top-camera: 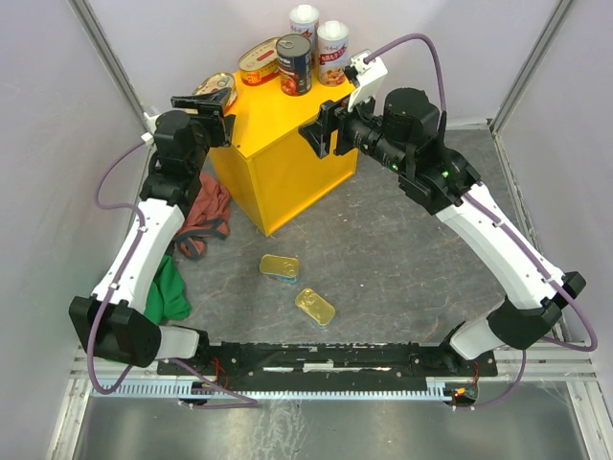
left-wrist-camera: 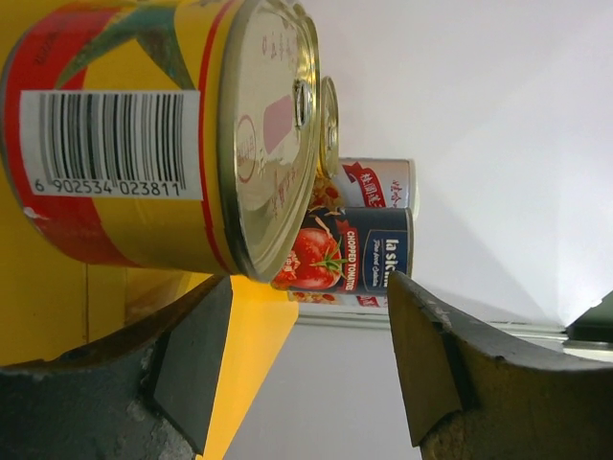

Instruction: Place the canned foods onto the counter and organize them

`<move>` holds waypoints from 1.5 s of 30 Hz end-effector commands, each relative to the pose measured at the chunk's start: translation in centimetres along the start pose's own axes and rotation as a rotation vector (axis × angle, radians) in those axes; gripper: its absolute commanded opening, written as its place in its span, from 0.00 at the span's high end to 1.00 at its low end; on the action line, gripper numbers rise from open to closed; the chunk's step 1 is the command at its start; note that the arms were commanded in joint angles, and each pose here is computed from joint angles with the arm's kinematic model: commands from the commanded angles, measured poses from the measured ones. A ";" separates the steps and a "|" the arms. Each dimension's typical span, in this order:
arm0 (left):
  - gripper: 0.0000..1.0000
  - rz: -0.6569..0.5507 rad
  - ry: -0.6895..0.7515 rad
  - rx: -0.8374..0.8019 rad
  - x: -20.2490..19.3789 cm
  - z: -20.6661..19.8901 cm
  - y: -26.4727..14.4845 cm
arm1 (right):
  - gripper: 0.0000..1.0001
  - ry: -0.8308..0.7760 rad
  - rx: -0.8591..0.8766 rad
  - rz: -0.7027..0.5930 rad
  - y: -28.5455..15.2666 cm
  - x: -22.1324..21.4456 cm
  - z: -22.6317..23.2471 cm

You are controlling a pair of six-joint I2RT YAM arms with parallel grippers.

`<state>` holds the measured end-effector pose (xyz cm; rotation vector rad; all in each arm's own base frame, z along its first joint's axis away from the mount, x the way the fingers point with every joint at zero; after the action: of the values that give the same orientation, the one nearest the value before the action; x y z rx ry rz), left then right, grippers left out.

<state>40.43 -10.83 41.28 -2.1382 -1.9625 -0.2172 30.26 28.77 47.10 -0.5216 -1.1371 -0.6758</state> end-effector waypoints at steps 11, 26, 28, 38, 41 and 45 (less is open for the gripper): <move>0.32 -0.164 0.298 -0.026 3.7 -4.4 -4.9 | 0.28 0.014 0.049 -0.081 -0.8 2.1 1.5; 0.33 -0.182 0.338 -0.035 3.9 -3.4 -5.6 | 0.28 -0.009 0.036 -0.073 -1.6 2.3 1.6; 0.33 -0.186 0.352 -0.025 4.1 -3.2 -5.9 | 0.28 -0.011 0.036 -0.072 -1.6 2.3 1.6; 0.30 -0.197 0.398 0.077 4.5 -1.0 -7.3 | 0.28 -0.017 0.031 -0.071 -2.1 2.5 1.5; 0.28 -0.207 0.400 0.114 4.6 0.2 -7.5 | 0.28 -0.019 0.029 -0.069 -2.3 2.4 1.5; 0.24 -0.229 0.416 0.141 4.8 1.4 -7.3 | 0.28 -0.017 0.029 -0.068 -2.3 2.4 1.5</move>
<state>33.73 -6.54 42.33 -1.7215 -1.8939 -0.4786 29.28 28.63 47.40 -0.5191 -1.1389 -0.6657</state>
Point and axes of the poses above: each gripper's point midway between its finger pads, its own y axis out along the fingers, its own z axis along the line the jaws close on, x = y × z, the point moved 4 cm from there along -y, back along the fingers, and after that the axes turned 12 degrees about y, right-handed, at the moved point
